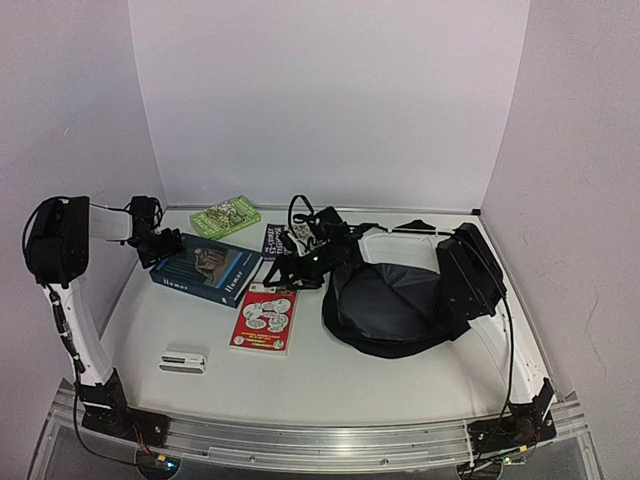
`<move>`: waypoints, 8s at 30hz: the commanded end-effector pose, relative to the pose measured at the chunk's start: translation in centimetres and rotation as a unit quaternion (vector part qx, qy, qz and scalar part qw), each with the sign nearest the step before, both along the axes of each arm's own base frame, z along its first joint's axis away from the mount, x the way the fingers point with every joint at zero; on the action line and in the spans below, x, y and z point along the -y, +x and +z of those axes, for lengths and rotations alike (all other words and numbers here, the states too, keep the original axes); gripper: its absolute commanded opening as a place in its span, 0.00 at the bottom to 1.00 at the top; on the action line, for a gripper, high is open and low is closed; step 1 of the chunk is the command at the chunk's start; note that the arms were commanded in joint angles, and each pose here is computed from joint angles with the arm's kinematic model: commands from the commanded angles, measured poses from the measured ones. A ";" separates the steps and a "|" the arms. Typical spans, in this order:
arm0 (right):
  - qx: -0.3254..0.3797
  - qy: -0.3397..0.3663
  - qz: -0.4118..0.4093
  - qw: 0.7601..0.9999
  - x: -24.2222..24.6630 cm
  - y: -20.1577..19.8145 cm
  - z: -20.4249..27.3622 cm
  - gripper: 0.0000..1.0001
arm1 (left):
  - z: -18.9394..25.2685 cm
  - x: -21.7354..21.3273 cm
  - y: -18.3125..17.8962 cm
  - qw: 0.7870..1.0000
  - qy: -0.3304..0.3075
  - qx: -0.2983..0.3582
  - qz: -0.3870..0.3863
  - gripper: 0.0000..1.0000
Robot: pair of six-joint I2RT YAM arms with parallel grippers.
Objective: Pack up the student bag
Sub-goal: Pick up the book from the center of the board, then place the book in the student bag.
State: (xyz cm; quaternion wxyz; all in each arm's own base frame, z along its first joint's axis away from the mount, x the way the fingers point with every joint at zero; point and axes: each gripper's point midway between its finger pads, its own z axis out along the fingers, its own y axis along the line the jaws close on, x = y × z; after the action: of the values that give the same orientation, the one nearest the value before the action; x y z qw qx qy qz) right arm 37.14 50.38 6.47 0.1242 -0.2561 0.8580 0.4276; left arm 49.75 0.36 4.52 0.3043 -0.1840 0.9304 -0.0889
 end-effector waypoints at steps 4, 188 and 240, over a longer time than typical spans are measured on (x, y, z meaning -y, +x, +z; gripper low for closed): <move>0.005 0.029 0.000 1.000 -2.1 1.0 0.6 0.82 | 3.0 3.5 -4.3 0.997 -0.067 0.028 -0.031 0.77; 0.150 -0.130 -0.177 0.964 33.0 4.2 15.8 0.57 | 20.7 30.1 -20.7 0.808 -0.448 0.191 -0.331 0.06; 0.186 -0.489 -0.003 0.852 33.3 0.8 -5.4 0.14 | 16.2 27.2 -22.5 0.844 -0.442 0.163 -0.256 0.07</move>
State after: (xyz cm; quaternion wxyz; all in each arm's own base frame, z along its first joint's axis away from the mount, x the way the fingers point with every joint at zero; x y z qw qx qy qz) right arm 37.64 17.95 2.37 0.1460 -0.3567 0.9198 -0.0739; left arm 27.52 -26.79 18.21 0.2764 -0.0581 0.7690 -0.5735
